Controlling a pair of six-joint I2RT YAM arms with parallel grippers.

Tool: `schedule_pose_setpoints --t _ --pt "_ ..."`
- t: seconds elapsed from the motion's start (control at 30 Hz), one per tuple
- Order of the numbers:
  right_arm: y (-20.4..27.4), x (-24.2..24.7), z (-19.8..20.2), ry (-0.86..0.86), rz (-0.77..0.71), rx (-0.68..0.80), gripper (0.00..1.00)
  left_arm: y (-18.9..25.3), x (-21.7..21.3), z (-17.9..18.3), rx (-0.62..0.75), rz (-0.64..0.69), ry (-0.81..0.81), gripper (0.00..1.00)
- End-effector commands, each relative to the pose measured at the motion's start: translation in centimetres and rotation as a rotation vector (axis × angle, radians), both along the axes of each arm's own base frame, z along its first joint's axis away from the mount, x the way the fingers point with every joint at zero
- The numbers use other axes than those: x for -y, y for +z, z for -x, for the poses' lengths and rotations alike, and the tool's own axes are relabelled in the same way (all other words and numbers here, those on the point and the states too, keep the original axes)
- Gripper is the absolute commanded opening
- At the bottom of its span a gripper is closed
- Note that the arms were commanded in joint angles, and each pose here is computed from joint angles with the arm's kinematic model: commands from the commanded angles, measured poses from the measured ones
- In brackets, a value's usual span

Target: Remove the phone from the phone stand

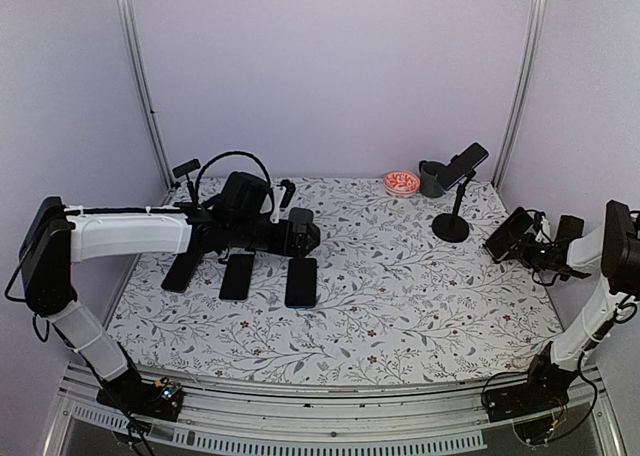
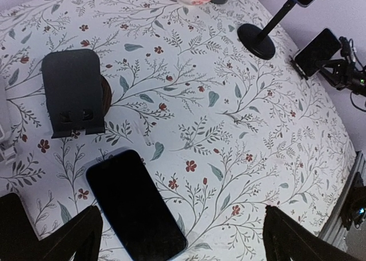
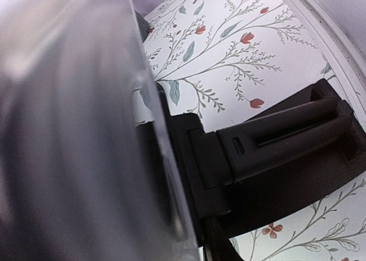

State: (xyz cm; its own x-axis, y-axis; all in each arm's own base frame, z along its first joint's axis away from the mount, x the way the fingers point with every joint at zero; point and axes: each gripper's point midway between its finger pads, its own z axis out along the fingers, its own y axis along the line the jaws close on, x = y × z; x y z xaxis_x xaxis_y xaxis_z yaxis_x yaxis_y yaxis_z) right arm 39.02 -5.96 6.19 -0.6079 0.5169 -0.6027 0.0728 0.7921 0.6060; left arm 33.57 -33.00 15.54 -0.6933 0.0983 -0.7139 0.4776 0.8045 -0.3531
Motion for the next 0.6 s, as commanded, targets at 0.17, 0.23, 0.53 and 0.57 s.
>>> schedule_pose_setpoints --t 0.17,0.23,0.53,0.57 --pt "0.3 -2.2 0.8 0.053 -0.103 -0.002 0.12 1.3 -0.9 -0.1 0.038 0.016 0.010 0.99" --pt "0.0 -2.7 1.0 0.057 -0.115 -0.014 0.10 1.3 -1.0 0.0 0.039 0.012 0.008 0.99" --pt "0.6 -6.7 2.0 0.129 -0.130 -0.008 0.07 1.4 -1.0 0.1 0.046 0.018 0.006 0.99" --pt "0.7 -7.2 2.1 0.142 -0.131 -0.007 0.06 1.4 -0.9 0.1 0.047 0.021 0.001 0.99"
